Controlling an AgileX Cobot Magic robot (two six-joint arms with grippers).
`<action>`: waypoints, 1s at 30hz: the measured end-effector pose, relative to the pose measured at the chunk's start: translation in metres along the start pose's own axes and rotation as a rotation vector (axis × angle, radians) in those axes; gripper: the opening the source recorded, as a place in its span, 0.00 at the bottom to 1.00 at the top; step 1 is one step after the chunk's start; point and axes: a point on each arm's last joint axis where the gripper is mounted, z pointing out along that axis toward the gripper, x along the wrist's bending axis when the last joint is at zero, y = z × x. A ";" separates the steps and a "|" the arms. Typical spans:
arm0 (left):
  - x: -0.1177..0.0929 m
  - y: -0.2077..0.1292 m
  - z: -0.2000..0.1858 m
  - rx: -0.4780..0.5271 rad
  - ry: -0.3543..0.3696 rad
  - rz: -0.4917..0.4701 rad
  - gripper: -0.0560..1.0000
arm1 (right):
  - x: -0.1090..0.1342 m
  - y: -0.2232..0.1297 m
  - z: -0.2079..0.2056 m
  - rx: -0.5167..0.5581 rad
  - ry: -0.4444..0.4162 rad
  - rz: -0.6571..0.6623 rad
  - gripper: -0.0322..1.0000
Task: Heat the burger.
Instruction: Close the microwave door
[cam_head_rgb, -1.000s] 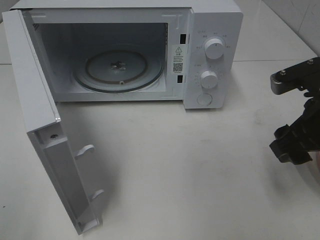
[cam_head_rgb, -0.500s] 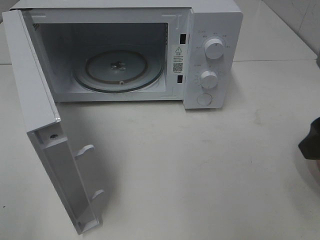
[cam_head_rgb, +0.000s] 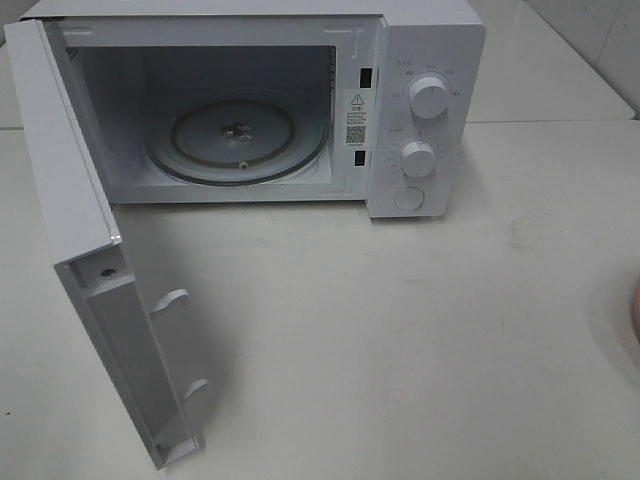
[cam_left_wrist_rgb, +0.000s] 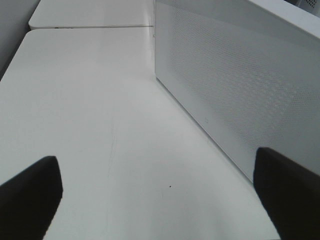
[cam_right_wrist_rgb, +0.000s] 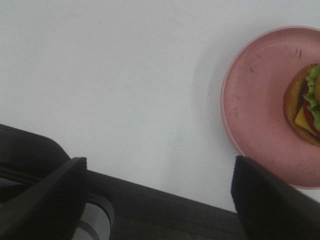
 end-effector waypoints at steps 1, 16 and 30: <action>0.000 0.000 0.000 0.000 0.000 0.000 0.98 | 0.000 0.000 0.000 0.000 0.000 0.000 0.77; 0.000 0.000 0.000 0.000 0.000 0.000 0.98 | -0.006 -0.053 -0.025 -0.206 -0.029 0.070 0.77; 0.000 0.000 0.000 0.000 0.000 0.000 0.98 | 0.002 -0.088 -0.028 -0.502 -0.067 0.156 0.77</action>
